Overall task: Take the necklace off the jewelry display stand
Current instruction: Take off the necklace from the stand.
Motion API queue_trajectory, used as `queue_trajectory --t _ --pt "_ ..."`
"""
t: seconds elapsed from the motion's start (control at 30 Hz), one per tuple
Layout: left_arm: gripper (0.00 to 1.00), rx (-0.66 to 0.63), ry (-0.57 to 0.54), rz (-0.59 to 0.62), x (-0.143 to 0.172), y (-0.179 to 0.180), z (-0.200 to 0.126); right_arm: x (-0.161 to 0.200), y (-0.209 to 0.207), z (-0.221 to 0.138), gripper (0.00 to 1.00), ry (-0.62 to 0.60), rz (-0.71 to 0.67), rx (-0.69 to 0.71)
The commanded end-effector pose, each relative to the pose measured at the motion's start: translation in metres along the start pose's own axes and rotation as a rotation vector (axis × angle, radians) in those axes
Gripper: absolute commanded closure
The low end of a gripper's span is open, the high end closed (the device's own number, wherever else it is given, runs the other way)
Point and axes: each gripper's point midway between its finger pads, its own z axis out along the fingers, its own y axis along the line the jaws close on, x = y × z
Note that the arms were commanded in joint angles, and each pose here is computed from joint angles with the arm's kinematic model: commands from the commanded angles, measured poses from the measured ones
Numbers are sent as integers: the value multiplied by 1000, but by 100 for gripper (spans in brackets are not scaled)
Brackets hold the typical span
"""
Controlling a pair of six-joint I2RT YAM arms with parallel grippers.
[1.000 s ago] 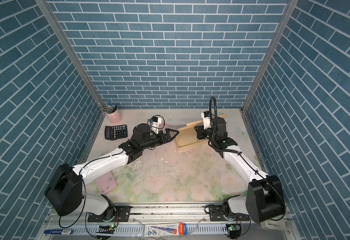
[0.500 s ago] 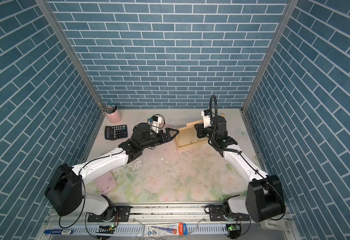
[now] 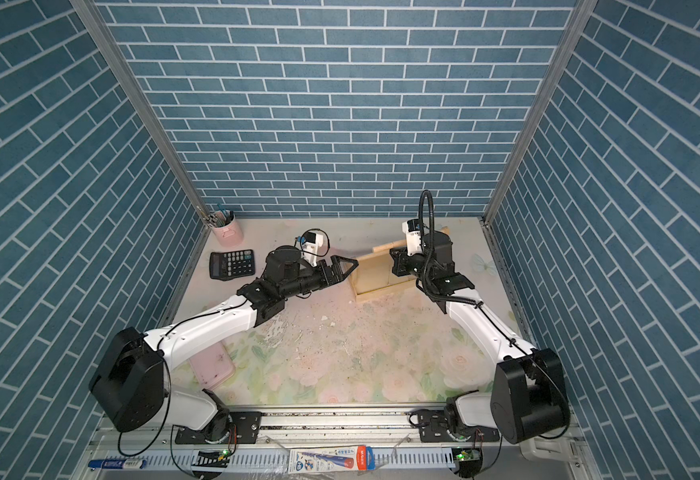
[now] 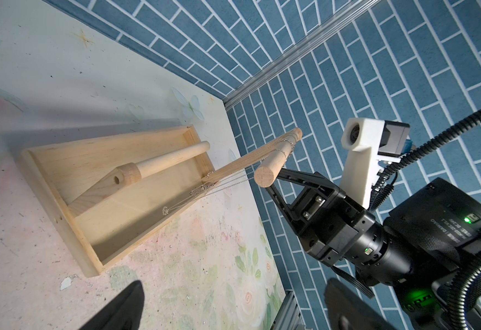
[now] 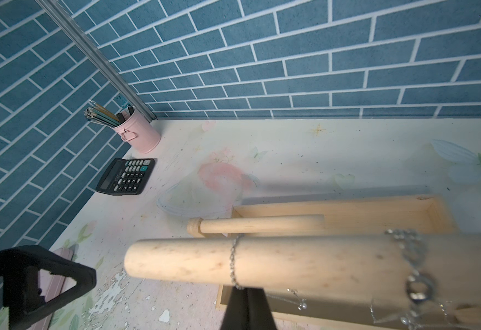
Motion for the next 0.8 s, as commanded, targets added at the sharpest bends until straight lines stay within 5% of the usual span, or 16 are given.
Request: queue_trajectory --t 0.0,0.77 --pt "1 11 -17 17 -7 -7 0 -24 6 -6 100 -56 -34 -10" --pt "1 0 -12 14 -5 -6 -2 -29 13 -22 100 -63 -24 -11"
